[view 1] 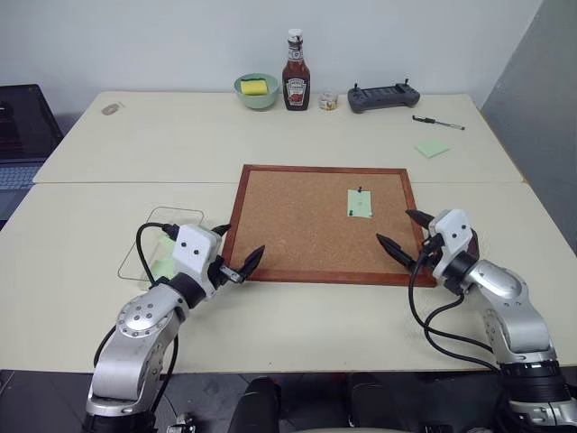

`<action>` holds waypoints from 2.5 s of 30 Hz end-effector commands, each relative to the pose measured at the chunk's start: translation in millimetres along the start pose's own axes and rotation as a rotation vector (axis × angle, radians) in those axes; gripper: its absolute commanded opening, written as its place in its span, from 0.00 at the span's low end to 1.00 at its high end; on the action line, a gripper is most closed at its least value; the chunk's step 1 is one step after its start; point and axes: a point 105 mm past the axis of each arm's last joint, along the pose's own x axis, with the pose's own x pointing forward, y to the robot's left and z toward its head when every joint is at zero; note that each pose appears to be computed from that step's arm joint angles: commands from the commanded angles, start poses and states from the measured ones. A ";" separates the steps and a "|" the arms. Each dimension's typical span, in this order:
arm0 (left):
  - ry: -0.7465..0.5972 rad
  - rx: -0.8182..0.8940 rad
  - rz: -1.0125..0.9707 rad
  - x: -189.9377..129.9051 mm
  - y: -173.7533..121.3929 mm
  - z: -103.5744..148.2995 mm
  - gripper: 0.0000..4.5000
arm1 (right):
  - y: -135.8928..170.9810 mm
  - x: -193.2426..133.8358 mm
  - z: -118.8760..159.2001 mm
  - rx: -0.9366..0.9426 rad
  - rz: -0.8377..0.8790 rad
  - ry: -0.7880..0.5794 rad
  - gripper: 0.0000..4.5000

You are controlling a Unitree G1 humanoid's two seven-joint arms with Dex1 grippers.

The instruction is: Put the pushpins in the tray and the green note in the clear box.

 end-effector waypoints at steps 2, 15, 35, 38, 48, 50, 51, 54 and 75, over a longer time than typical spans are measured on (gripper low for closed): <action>-0.047 0.052 -0.006 -0.9 -3.6 14.0 0.99 | 0.9 0.6 15.8 -0.022 0.001 -0.054 1.00; -0.047 0.021 -0.009 0.1 -0.4 16.0 0.99 | 4.9 2.4 14.8 0.003 0.003 -0.053 1.00; -0.080 0.081 -0.159 23.6 -11.7 25.5 0.38 | 6.5 -3.0 20.5 -0.011 -0.027 -0.077 1.00; -0.073 0.090 -0.184 30.3 -14.8 28.2 0.23 | 5.4 -4.5 21.4 -0.012 -0.030 -0.079 1.00; -0.067 0.072 -0.259 67.6 -27.8 29.2 0.00 | 8.1 -2.4 26.9 -0.017 -0.025 -0.101 1.00; -0.069 0.060 -0.293 80.1 -34.3 26.0 0.00 | 10.1 -1.8 28.0 -0.020 -0.022 -0.110 1.00; -0.069 0.063 -0.314 86.5 -38.8 24.7 0.00 | 11.6 -1.2 28.6 -0.019 -0.016 -0.115 1.00; -0.072 0.056 -0.351 100.7 -47.6 21.8 0.00 | 13.3 0.5 30.1 -0.020 -0.021 -0.124 1.00; 0.089 -0.004 -0.487 127.0 -76.8 -32.9 0.00 | -5.5 49.0 34.7 0.076 -0.033 -0.023 1.00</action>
